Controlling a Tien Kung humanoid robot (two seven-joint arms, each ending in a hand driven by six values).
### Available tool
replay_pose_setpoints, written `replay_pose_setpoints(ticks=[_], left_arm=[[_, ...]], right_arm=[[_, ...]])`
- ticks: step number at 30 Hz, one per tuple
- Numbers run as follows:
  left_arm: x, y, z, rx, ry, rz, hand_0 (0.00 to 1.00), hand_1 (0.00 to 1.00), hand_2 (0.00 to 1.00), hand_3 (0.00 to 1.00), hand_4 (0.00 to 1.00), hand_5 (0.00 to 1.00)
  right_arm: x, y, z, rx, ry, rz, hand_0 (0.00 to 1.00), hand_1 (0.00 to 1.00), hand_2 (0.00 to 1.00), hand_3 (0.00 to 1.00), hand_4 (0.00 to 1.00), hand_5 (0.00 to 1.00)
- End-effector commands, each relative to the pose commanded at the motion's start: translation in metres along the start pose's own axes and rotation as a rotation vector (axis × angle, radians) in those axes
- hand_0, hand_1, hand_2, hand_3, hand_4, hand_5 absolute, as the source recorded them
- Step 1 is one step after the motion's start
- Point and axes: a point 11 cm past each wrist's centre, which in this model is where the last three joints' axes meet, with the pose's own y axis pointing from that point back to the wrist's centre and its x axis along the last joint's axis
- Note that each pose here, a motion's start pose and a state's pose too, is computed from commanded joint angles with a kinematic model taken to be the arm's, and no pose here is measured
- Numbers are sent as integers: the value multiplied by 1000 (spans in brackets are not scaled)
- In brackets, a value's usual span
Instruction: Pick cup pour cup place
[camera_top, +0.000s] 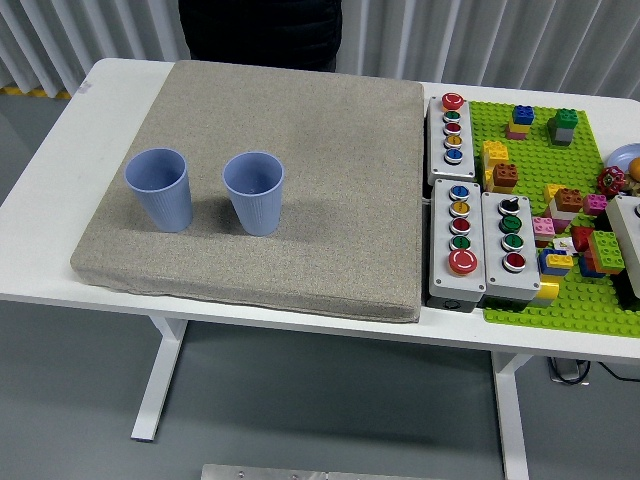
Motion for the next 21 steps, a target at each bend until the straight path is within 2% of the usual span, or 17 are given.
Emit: replay_pose_setpoints(ticks=[21], left_arm=[[-6,-3,-1,-11,-13,-4,804,791,885,885,837,998]], right_arm=[[-6,1,-5,9,-28,-10,721,687,732,698,317,289]])
